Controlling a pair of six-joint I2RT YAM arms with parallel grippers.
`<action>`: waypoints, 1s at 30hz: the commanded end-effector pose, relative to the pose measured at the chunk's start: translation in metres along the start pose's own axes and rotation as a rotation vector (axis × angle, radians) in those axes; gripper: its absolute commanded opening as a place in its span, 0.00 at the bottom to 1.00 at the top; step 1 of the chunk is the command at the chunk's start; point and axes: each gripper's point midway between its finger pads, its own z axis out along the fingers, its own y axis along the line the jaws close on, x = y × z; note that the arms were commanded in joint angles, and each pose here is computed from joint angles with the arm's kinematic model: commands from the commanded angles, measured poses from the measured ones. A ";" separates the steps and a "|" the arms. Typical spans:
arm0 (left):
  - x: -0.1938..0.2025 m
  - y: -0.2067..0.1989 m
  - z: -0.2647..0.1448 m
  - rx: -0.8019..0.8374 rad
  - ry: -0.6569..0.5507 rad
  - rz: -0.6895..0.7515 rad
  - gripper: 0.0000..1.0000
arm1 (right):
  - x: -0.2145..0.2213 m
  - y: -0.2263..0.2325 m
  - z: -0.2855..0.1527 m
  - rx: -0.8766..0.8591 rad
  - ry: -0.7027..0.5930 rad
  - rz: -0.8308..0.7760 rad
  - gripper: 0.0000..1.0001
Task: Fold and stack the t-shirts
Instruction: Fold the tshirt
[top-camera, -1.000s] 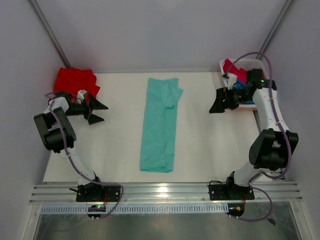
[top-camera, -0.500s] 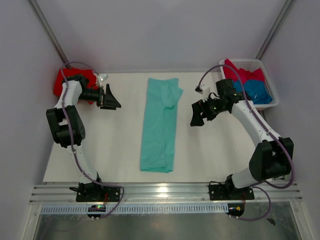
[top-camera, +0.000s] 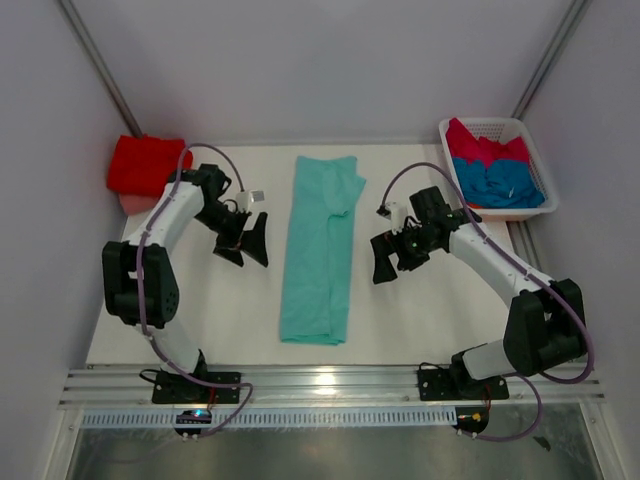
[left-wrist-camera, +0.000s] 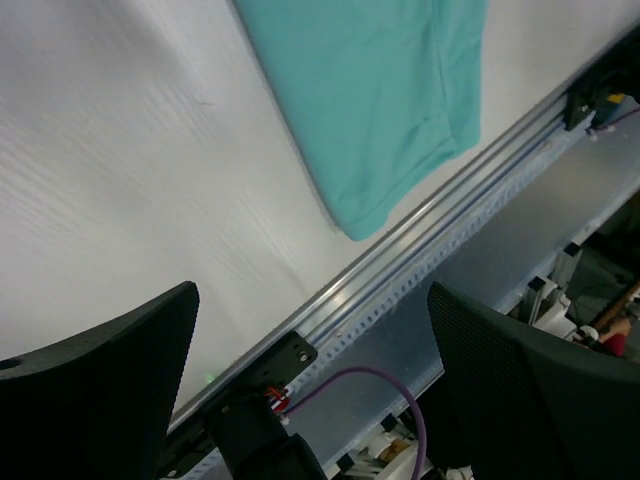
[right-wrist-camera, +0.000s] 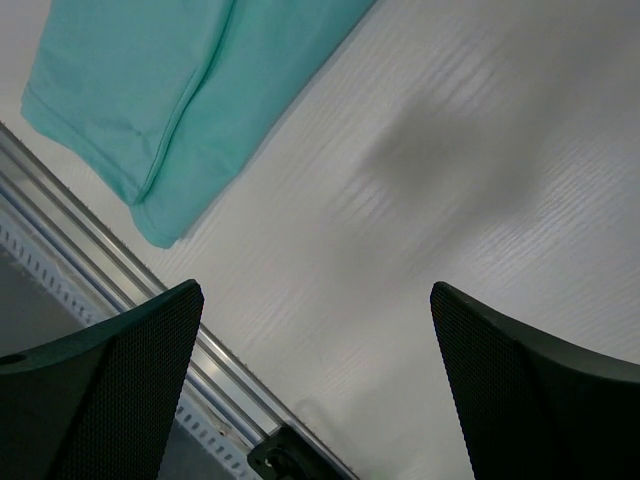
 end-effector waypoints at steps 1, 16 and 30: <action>-0.029 0.022 -0.005 -0.194 -0.060 0.004 0.99 | -0.004 0.006 -0.001 0.005 -0.020 0.001 0.99; -0.006 -0.015 0.042 -0.140 0.051 0.082 0.99 | 0.008 -0.002 0.014 0.027 0.036 0.037 0.99; 0.013 -0.015 0.032 -0.332 0.174 0.387 0.96 | -0.027 -0.015 -0.017 0.226 -0.074 -0.147 0.99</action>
